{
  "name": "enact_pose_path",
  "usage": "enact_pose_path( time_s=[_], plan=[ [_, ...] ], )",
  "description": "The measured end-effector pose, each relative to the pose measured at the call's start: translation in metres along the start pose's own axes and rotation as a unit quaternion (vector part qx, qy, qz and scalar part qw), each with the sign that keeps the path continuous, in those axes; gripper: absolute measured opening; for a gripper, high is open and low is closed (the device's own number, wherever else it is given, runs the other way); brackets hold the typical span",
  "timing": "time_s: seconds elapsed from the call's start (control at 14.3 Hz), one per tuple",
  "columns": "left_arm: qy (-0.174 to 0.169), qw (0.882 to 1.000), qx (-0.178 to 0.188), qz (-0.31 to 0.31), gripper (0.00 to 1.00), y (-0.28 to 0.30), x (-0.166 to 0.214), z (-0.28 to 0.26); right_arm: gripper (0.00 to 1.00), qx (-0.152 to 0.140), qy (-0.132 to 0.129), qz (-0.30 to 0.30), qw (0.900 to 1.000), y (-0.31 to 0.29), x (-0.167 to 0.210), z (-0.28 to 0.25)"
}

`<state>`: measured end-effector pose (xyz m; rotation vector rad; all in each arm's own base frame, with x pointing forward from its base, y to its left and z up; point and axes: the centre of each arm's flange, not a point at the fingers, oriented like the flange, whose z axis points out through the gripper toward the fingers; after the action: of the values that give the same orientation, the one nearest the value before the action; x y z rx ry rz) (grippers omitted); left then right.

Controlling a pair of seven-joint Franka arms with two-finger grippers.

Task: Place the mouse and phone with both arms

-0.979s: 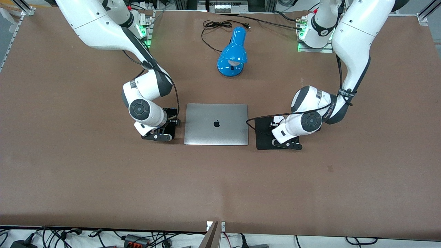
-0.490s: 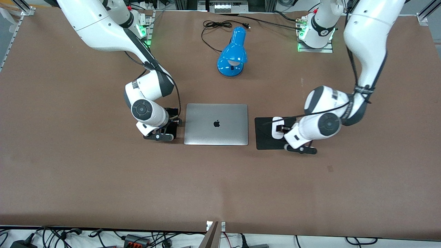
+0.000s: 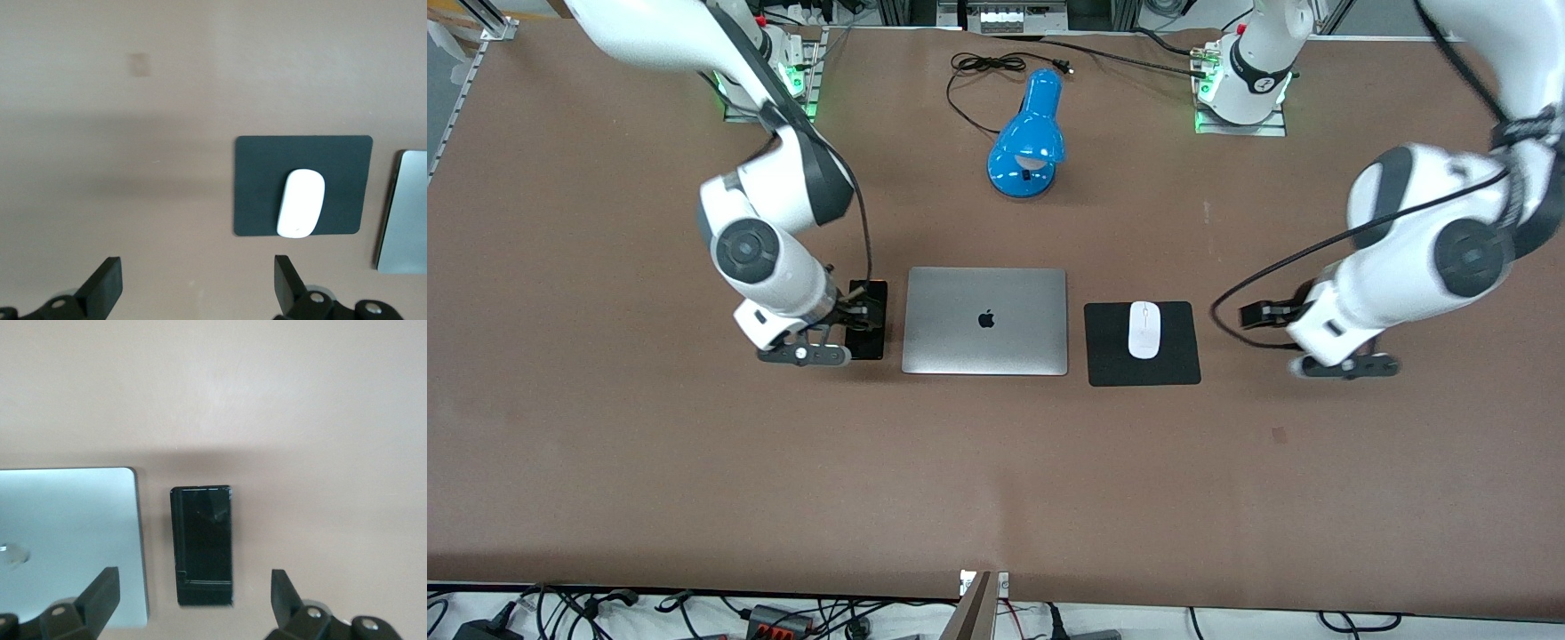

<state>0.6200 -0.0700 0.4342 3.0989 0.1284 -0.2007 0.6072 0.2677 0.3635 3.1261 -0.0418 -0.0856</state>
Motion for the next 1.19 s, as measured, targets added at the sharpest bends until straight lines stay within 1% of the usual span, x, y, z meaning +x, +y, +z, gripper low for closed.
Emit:
enact_pose_path(
  time_s=[0.14, 0.21, 0.35, 0.42, 0.63, 0.77, 0.84, 1.05, 1.19],
  plan=[
    [0.015, 0.999, 0.004, -0.031, 1.00, -0.036, -0.015, -0.055, 1.00, -0.006, 0.005, -0.003, 1.000, 0.017, 0.007, -0.070],
    [0.024, 0.999, 0.006, -0.045, 1.00, -0.052, -0.024, -0.082, 1.00, -0.007, 0.010, -0.001, 1.000, 0.030, 0.012, -0.096],
    [0.030, 0.998, 0.008, -0.062, 1.00, -0.071, -0.039, -0.123, 1.00, -0.005, 0.021, 0.010, 1.000, 0.063, 0.026, -0.130],
    [0.025, 0.998, 0.010, -0.063, 1.00, -0.072, -0.045, -0.134, 1.00, -0.004, 0.026, 0.016, 1.000, 0.083, 0.034, -0.141],
    [0.013, 0.999, 0.016, -0.049, 1.00, -0.053, -0.062, -0.149, 1.00, 0.001, 0.045, 0.039, 0.998, 0.150, 0.050, -0.168],
    [0.008, 0.999, 0.021, -0.035, 1.00, -0.033, -0.073, -0.151, 1.00, -0.001, 0.057, 0.039, 0.998, 0.191, 0.050, -0.189],
    [0.007, 0.999, 0.023, -0.031, 1.00, -0.027, -0.077, -0.151, 1.00, 0.000, 0.060, 0.035, 0.998, 0.210, 0.048, -0.198],
    [0.002, 0.999, 0.033, -0.026, 1.00, -0.019, -0.093, -0.146, 1.00, 0.022, 0.059, 0.034, 0.997, 0.261, 0.042, -0.213],
    [0.013, 0.999, 0.033, -0.025, 1.00, -0.020, -0.095, -0.150, 1.00, 0.023, 0.062, 0.024, 0.998, 0.281, 0.040, -0.216]
  ],
)
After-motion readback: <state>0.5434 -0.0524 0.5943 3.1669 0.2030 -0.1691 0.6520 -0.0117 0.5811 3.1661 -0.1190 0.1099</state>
